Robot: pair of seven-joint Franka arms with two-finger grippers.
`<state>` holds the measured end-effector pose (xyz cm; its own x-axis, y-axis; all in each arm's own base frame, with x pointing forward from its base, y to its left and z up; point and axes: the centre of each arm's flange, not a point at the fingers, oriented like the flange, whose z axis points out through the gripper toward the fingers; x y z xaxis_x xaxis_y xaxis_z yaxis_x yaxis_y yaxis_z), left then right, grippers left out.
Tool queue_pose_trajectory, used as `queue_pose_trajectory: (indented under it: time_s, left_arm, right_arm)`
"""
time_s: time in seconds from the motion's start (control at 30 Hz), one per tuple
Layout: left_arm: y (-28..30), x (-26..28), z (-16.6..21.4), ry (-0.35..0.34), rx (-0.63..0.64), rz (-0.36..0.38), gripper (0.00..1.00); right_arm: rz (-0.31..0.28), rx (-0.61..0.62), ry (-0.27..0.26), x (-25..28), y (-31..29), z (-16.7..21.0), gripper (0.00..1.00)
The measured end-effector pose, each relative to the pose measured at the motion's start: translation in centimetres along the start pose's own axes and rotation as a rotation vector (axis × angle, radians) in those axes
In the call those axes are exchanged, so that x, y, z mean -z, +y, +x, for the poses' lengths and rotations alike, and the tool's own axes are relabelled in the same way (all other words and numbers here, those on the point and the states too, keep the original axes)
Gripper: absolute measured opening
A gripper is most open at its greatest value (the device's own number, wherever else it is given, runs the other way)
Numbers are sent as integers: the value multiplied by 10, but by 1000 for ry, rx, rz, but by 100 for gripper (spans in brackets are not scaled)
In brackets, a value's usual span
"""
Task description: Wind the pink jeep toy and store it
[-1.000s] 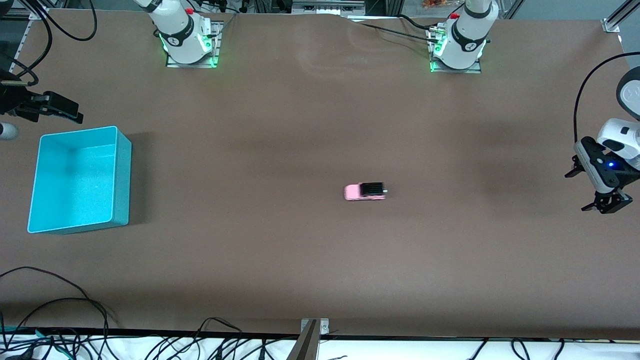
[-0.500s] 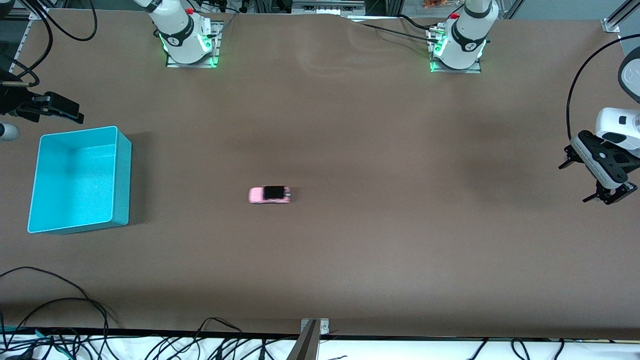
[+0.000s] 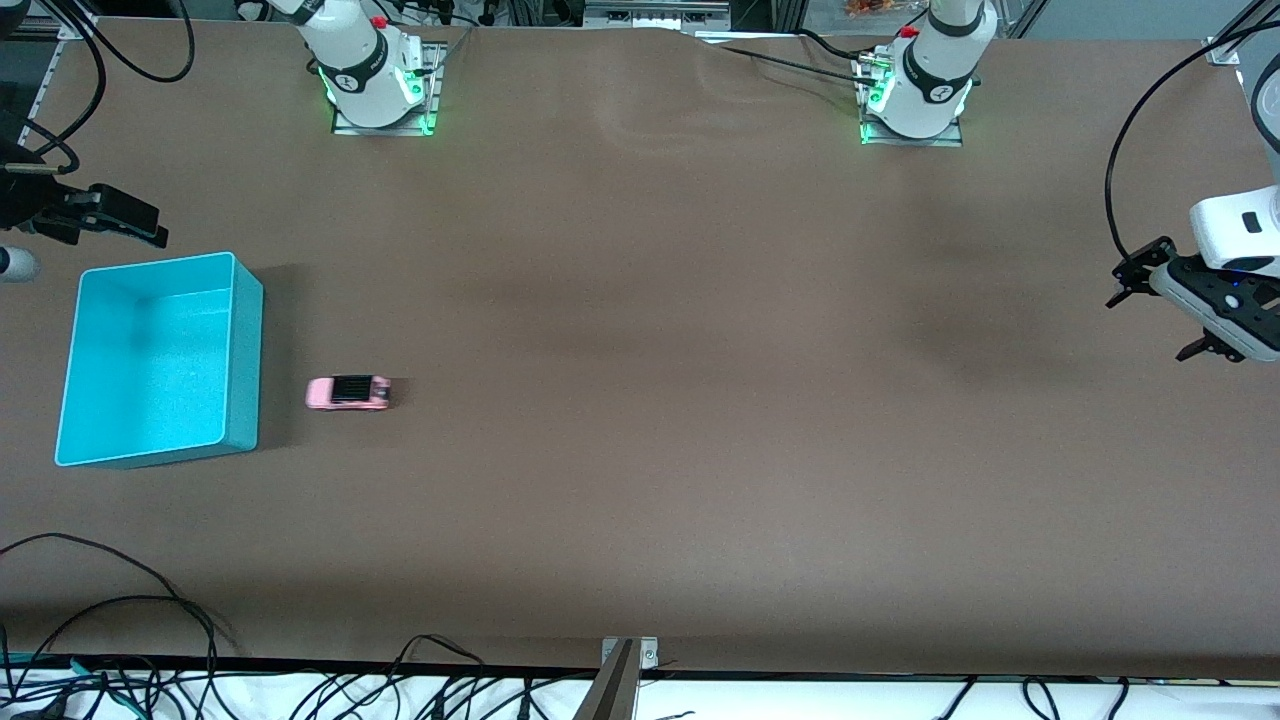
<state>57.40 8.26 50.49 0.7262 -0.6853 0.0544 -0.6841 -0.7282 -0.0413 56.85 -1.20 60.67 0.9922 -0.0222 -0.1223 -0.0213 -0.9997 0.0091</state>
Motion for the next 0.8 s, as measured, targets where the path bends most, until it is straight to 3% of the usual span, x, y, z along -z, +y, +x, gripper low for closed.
queue_pose_trajectory:
  time_s: [0.47,0.8]
  left_arm:
    - [32,55,12,-82,262,-31,100]
    - [44,79,19,-104,327,-42,100]
  right_arm:
    - [0,0,-1,-1,0,0,100]
    - [0,0,-1,-1,0,0,100]
